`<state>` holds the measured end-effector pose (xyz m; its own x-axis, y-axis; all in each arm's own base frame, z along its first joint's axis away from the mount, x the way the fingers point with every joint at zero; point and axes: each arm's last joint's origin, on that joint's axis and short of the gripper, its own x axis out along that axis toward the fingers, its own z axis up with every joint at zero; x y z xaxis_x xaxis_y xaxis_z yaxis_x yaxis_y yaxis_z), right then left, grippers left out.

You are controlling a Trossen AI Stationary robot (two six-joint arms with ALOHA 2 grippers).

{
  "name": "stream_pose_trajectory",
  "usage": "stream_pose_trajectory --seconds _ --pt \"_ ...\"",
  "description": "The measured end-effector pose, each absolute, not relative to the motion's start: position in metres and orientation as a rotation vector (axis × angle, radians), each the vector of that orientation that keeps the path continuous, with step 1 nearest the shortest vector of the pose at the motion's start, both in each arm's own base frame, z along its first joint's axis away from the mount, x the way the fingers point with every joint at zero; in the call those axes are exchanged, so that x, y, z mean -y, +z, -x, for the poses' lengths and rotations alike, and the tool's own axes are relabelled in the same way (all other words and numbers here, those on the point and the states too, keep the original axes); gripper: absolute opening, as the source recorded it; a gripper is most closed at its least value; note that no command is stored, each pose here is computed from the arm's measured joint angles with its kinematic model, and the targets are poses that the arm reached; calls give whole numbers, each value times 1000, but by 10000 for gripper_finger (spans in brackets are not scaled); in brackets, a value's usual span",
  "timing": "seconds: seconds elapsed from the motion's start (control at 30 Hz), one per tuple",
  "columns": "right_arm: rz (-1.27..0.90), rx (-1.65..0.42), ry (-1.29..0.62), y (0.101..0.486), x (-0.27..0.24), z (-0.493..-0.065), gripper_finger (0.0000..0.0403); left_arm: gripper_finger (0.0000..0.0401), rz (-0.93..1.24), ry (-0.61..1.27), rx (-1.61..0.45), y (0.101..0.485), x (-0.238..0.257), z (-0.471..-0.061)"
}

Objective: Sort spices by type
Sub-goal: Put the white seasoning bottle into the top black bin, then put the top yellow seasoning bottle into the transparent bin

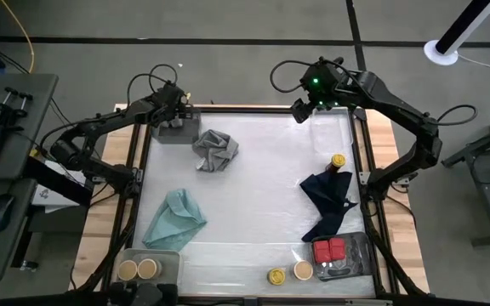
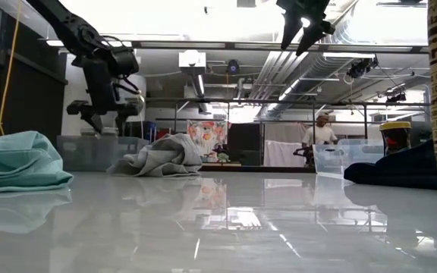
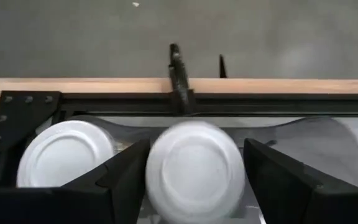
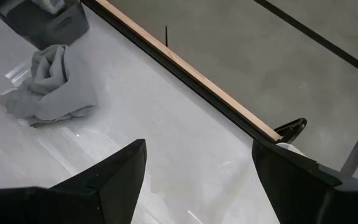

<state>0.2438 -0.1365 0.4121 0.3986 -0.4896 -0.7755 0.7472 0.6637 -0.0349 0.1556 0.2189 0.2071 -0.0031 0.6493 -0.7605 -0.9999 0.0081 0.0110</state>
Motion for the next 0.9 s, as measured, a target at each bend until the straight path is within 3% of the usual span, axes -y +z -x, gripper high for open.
stream_pose_trajectory --seconds 0.3,0.47,0.67,0.77,0.9 --pt "-348 -853 -805 412 136 -243 291 244 571 1421 -520 264 -224 -159" --pt "-507 -996 -855 400 138 -227 291 245 523 1382 -345 314 -219 -157" --pt "-709 -1304 -970 345 134 -198 291 245 474 984 -179 354 -198 -161" --pt "-875 -1347 -1028 308 127 -185 291 245 546 777 -154 360 -188 -161" --pt "-981 -1386 -1123 278 113 -166 291 245 612 651 -144 363 -179 -165"
